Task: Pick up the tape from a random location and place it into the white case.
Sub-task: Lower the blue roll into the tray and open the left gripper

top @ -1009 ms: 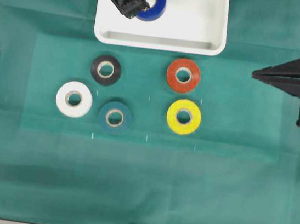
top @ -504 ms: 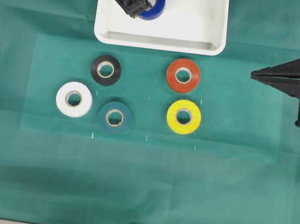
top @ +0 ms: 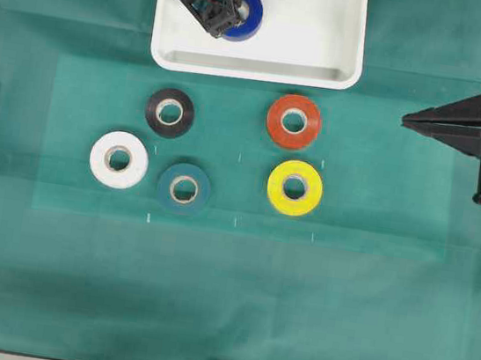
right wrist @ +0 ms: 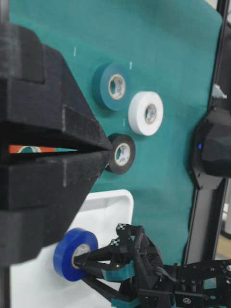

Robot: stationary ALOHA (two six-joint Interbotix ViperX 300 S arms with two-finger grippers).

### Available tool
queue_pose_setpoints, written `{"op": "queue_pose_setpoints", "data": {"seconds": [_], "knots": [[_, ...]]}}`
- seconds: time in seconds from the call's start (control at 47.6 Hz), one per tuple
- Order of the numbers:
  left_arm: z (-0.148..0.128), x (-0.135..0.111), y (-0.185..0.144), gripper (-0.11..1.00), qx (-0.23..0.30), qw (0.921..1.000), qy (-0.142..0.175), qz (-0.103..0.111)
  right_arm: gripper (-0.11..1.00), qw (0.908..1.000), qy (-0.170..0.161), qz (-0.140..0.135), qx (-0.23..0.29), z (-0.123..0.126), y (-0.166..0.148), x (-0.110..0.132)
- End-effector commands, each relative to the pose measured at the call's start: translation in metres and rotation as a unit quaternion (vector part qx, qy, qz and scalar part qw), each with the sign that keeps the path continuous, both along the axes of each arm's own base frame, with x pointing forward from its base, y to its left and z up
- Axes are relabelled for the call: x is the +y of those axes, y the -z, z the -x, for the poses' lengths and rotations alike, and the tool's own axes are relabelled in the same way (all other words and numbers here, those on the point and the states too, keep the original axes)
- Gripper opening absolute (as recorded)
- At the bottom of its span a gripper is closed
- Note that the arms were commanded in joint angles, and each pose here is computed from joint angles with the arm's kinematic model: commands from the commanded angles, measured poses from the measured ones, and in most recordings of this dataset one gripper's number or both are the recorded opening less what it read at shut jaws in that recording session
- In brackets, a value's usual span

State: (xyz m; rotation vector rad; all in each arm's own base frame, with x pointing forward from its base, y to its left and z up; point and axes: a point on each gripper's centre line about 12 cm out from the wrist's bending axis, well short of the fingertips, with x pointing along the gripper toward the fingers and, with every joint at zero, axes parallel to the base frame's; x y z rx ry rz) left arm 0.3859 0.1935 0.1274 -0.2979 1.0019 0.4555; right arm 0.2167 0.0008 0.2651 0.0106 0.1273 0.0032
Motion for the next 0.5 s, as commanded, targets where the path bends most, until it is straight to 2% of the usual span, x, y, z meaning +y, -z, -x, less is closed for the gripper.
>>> {"op": "queue_pose_setpoints", "data": {"seconds": [0.0,0.168,0.21,0.378,0.483], "knots": [[-0.0065,0.0033,-0.0171,0.26,-0.027,0.9996,0.000,-0.013,0.00,1.0000,-0.001,0.001,-0.006,-0.0017,-0.0036,0.0004],[-0.0066,0.0033,-0.0172,0.27,-0.032,0.9994,-0.001,-0.015,0.00,1.0000,-0.001,0.001,-0.004,-0.0019,-0.0029,0.0004],[-0.0068,0.0033,-0.0172,0.30,-0.034,0.9993,-0.002,-0.016,0.00,1.0000,-0.001,0.001,-0.002,-0.0021,-0.0024,0.0004],[-0.0073,0.0028,-0.0176,0.78,-0.038,0.9991,-0.001,-0.018,0.00,1.0000,-0.001,0.001,-0.002,-0.0021,-0.0024,0.0004],[-0.0070,0.0026,-0.0171,0.97,-0.038,0.9991,-0.001,-0.017,0.00,1.0000,-0.001,0.001,-0.002,-0.0021,-0.0024,0.0004]]}}
